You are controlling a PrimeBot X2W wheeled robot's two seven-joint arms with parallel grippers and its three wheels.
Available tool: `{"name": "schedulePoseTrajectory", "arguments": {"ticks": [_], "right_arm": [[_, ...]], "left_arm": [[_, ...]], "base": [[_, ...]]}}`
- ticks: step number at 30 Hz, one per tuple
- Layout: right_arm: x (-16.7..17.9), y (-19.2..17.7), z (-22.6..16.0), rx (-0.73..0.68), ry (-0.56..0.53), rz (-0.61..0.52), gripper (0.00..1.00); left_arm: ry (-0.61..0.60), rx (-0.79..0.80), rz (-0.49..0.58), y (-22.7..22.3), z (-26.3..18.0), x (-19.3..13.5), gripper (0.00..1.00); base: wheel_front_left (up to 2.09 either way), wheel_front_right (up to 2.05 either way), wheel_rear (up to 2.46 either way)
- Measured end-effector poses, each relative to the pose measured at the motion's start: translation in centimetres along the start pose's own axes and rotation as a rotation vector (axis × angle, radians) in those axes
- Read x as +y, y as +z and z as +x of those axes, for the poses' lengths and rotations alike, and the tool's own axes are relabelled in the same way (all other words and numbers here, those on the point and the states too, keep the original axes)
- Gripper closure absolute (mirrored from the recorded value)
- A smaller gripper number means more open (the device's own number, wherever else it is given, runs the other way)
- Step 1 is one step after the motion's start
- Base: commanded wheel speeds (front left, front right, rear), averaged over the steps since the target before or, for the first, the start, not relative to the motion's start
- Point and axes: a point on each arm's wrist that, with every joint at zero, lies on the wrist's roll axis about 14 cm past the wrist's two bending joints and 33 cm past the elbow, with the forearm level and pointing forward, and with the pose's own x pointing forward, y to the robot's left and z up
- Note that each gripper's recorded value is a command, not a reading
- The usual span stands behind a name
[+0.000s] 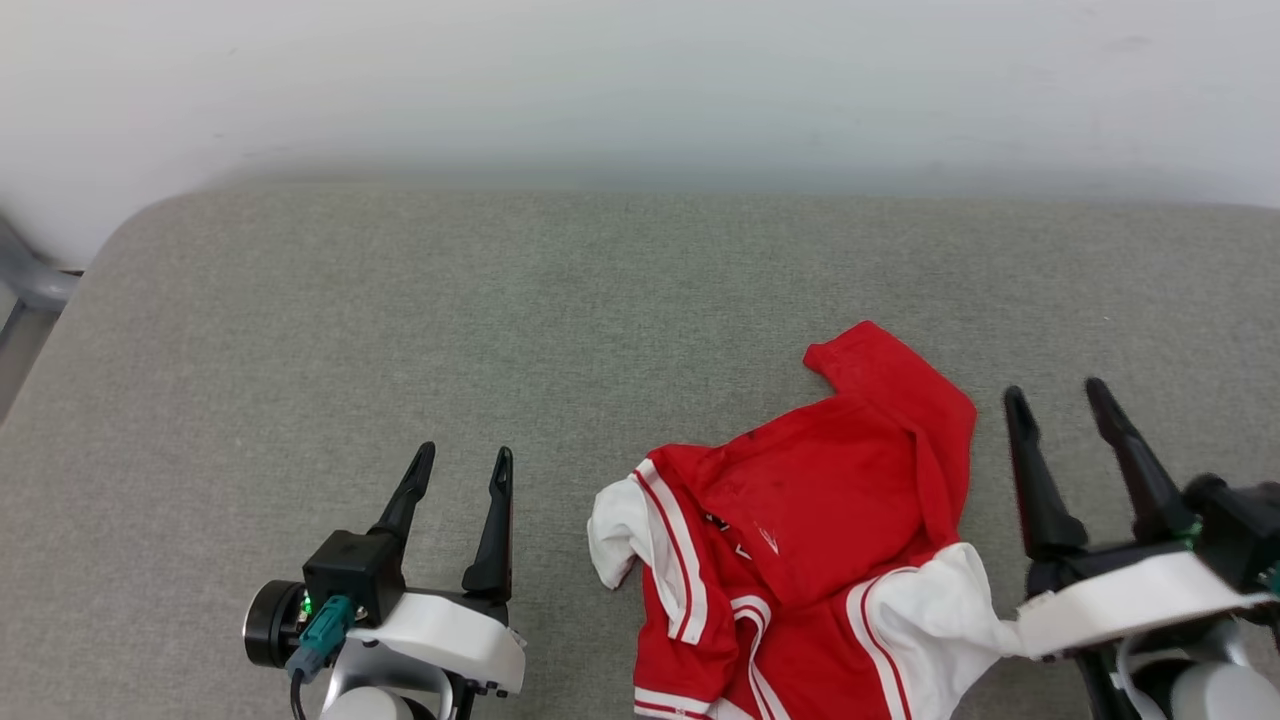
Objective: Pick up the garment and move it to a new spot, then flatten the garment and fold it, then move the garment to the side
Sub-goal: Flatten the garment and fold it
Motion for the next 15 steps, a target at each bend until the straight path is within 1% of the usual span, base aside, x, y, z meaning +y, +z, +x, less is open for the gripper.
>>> {"name": "schedulePoseTrajectory", "arguments": {"ticks": [4,7,8,11,15], "right_arm": [[-2.1,0.1,-1.9,0.018,-0.077,-0.020,0.00],[-2.6,-0.1,-2.9,0.037,-0.103,-0.022,0.00],[-2.8,-0.2,-3.2,0.042,-0.109,-0.023,0.00],[-2.9,-0.5,-3.6,0.064,-0.117,-0.026,0.00],[-2.8,-0.8,-3.8,0.079,-0.117,-0.021,0.00]], "left_arm": [[-0.025,0.008,0.005,0.0,0.1,-0.6,0.00],[-0.089,0.072,-0.003,-1.0,0.1,-2.1,0.00],[-0.112,0.104,-0.008,-1.5,0.1,-2.6,0.00],[-0.183,0.274,-0.018,-4.2,-0.6,-4.4,0.00],[-0.281,0.460,-0.045,-6.4,-1.4,-7.0,0.00]], "base": [[0.00,0.00,0.00],[0.00,0.00,0.00],[0.00,0.00,0.00],[0.00,0.00,0.00],[0.00,0.00,0.00]]}}
